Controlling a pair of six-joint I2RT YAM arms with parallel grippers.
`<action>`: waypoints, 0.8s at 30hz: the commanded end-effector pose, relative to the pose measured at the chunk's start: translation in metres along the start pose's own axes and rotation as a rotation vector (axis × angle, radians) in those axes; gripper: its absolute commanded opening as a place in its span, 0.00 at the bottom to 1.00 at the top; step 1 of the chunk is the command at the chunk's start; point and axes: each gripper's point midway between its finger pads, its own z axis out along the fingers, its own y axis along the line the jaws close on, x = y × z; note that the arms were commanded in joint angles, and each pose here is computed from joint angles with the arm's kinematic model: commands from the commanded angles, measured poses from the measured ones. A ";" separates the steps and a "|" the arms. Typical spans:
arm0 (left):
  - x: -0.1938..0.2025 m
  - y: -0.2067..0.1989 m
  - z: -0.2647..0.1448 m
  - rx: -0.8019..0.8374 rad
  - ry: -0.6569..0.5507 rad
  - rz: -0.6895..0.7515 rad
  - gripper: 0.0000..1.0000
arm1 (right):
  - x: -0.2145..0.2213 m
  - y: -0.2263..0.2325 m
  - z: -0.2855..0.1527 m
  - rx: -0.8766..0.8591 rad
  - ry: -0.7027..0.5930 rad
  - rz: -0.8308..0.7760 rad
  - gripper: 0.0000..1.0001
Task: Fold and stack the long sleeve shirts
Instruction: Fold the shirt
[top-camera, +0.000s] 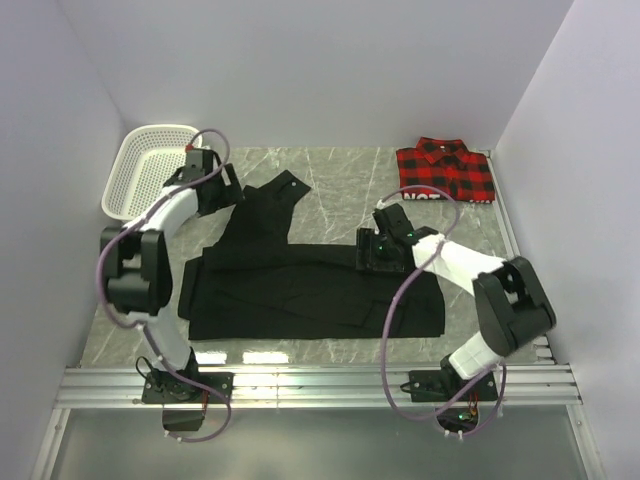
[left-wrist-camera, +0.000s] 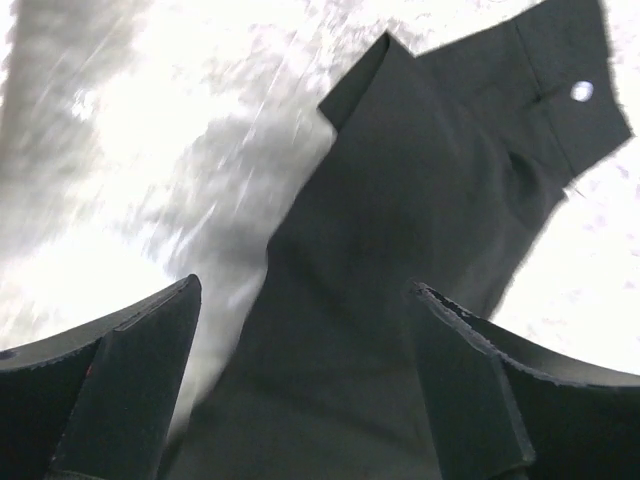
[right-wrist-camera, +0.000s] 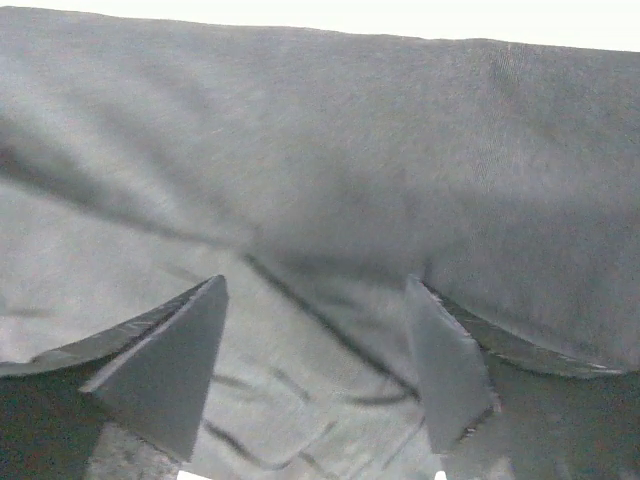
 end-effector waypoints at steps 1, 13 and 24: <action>-0.020 -0.018 0.019 0.045 -0.012 0.101 0.89 | -0.022 0.018 -0.026 -0.082 -0.124 -0.028 0.82; -0.025 -0.046 0.104 0.147 0.046 0.061 0.76 | -0.028 0.023 -0.058 -0.144 -0.240 -0.017 0.88; 0.004 -0.065 0.107 0.276 0.122 0.010 0.24 | -0.020 0.012 -0.065 -0.124 -0.269 -0.002 0.87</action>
